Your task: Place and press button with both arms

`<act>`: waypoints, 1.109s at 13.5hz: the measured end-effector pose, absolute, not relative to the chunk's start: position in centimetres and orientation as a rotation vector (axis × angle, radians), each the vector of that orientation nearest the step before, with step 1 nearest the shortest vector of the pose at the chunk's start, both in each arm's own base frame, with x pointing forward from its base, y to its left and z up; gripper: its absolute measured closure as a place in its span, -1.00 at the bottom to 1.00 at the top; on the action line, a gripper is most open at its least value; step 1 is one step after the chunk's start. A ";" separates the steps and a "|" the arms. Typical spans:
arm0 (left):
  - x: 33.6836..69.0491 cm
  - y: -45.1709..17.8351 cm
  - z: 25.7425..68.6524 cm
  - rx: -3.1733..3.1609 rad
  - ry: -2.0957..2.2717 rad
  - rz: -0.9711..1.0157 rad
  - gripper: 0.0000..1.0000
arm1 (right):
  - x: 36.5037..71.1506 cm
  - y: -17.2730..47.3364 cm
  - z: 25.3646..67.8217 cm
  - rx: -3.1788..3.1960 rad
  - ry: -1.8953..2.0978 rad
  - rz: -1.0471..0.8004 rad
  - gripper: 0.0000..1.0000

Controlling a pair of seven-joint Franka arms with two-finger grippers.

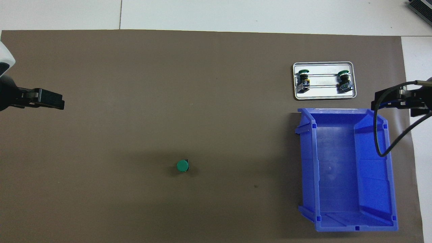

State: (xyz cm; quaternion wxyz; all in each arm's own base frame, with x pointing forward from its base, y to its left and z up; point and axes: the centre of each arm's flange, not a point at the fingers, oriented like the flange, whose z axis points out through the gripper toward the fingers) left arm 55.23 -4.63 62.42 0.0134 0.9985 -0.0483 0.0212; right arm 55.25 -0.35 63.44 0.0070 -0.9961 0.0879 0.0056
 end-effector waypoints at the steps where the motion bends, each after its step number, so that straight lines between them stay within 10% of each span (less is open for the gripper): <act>1: 55.2 -4.4 62.5 3.111 -0.144 0.066 -1.00 | 55.2 -0.4 63.4 -3.115 0.275 0.018 -1.00; 15: 55.2 -4.3 62.5 3.111 -0.142 0.063 -1.00 | 55.2 -0.4 63.4 -3.115 0.275 0.018 -1.00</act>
